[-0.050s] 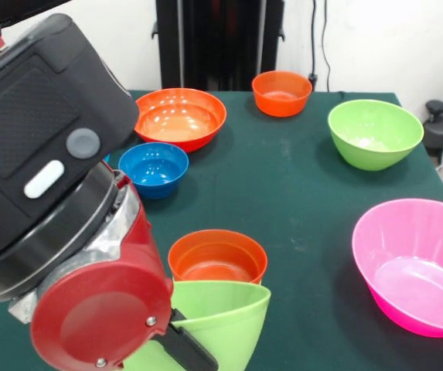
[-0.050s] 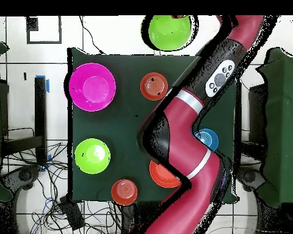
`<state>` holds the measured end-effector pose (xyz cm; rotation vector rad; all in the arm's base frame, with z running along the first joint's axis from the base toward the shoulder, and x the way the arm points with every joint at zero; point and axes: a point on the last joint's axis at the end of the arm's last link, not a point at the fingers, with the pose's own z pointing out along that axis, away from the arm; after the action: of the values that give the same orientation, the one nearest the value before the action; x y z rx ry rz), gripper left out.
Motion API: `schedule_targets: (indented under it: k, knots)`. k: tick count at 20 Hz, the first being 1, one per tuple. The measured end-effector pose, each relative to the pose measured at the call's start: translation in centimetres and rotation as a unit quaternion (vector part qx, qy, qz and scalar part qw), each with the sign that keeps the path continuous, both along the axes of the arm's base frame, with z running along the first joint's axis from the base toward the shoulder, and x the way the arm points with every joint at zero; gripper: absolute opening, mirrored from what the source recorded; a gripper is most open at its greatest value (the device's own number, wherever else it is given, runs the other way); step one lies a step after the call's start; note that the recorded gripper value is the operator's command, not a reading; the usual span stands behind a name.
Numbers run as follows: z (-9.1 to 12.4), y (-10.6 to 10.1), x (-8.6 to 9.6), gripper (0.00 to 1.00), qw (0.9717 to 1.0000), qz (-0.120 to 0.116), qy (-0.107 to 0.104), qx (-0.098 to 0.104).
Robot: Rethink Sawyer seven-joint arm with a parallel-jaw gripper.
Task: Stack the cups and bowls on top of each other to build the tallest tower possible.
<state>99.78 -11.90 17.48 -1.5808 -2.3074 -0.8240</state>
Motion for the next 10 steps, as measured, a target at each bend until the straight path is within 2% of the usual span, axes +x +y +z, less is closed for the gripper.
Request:
schedule_targets:
  k: [10]
  knots:
    - [-0.51,0.04,-0.08,0.00,1.0000,0.000,0.004,0.001]
